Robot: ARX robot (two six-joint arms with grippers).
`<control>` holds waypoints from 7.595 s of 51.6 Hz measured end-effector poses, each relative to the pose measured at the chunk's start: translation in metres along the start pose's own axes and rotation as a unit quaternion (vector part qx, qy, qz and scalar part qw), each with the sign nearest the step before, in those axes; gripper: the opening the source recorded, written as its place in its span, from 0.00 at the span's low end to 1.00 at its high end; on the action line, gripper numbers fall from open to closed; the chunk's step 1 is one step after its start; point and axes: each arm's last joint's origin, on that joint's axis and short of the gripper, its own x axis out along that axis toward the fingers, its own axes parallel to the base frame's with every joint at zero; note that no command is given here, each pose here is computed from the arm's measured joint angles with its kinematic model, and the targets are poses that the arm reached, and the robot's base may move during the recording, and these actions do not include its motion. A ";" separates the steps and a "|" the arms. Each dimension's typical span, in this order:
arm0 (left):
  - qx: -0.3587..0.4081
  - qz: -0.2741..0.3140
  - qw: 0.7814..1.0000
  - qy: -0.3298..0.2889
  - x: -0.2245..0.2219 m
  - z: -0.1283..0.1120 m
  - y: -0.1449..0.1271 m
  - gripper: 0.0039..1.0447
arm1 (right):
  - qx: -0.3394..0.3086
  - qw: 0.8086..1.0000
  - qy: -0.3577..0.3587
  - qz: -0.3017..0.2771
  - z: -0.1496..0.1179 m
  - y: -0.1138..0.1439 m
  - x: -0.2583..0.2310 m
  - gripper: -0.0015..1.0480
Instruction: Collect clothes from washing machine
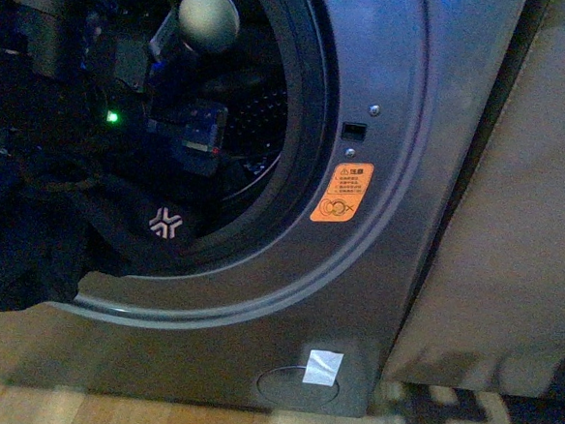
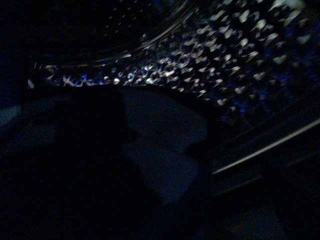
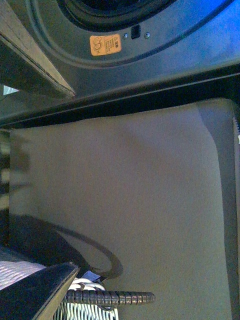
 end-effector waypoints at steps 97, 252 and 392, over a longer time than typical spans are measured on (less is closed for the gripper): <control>-0.048 0.027 0.978 0.203 0.005 -0.041 0.047 0.22 | 0.000 1.000 0.000 0.000 0.000 0.000 0.000 0.93; 0.080 -0.279 0.868 -0.402 -0.319 0.307 -0.122 0.08 | 0.061 0.853 -0.185 0.484 0.206 0.087 0.077 0.93; 0.080 -0.277 0.867 -0.407 -0.322 0.309 -0.122 0.94 | 0.391 0.876 0.184 -0.214 -0.004 -0.266 0.073 0.45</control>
